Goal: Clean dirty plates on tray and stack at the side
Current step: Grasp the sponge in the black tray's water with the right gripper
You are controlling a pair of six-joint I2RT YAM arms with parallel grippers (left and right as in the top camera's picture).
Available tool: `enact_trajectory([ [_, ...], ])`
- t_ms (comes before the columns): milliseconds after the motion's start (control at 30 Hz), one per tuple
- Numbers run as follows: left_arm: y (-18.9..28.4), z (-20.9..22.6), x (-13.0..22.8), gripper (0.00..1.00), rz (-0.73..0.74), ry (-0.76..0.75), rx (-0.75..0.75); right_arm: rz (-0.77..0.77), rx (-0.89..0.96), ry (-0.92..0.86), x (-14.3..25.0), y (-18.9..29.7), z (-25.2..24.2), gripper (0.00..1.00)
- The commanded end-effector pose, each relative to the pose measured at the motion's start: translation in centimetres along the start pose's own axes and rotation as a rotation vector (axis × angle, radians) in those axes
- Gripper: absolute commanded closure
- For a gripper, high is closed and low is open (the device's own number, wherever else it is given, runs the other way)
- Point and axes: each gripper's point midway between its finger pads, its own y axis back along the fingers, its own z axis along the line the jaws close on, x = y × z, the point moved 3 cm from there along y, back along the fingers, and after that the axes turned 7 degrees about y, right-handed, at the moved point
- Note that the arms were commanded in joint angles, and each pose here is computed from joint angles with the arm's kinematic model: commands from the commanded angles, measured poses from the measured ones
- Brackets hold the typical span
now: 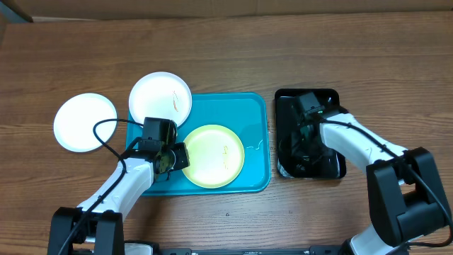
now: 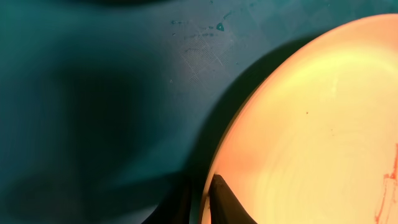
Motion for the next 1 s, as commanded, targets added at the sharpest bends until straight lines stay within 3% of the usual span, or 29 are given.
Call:
enact_trajectory([
  [0, -0.7, 0.9, 1.0, 0.86, 0.044, 0.036, -0.033, 0.014, 0.021, 0.018, 0.1, 0.3, 0.1, 0.75],
  [133, -0.7, 1.0, 1.0, 0.78, 0.046, 0.036, -0.034, 0.005, 0.019, 0.016, -1.3, 2.6, 0.3, 0.56],
  [167, -0.7, 1.0, 1.0, 0.77, 0.046, 0.036, -0.034, -0.005, 0.018, 0.015, -1.7, 3.0, 0.3, 0.48],
  [233, -0.7, 0.9, 1.0, 0.76, 0.046, 0.036, -0.034, -0.024, 0.015, 0.013, -2.3, 3.4, 0.4, 0.23],
  [267, -0.7, 0.9, 1.0, 0.76, 0.046, 0.036, -0.034, -0.032, 0.013, 0.011, -2.4, 3.5, 0.4, 0.16],
  [300, -0.7, 1.0, 1.0, 0.76, 0.046, 0.036, -0.034, -0.037, 0.013, 0.009, -2.6, 3.4, 0.4, 0.12],
  [467, -0.7, 1.0, 1.0, 0.76, 0.045, 0.036, -0.035, -0.053, 0.061, -0.054, -2.6, 2.6, -0.9, 0.12],
  [633, -0.7, 1.0, 1.0, 0.75, 0.044, 0.036, -0.038, -0.065, 0.066, -0.098, -2.3, 0.8, -2.2, 0.14],
  [767, -0.7, 1.2, 0.9, 0.68, 0.037, 0.035, -0.049, -0.141, 0.017, -0.116, -3.3, -0.3, -1.9, 0.17],
  [800, -0.7, 1.2, 0.9, 0.68, 0.037, 0.035, -0.049, -0.158, 0.009, -0.117, -3.6, -0.4, -1.7, 0.22],
  [900, -0.7, 1.2, 0.9, 0.68, 0.036, 0.035, -0.052, -0.188, -0.02, -0.119, -4.2, -0.4, -1.3, 0.49],
  [967, -0.7, 1.2, 0.9, 0.67, 0.036, 0.035, -0.052, -0.192, -0.062, -0.116, -4.4, -0.3, -0.7, 0.78],
])
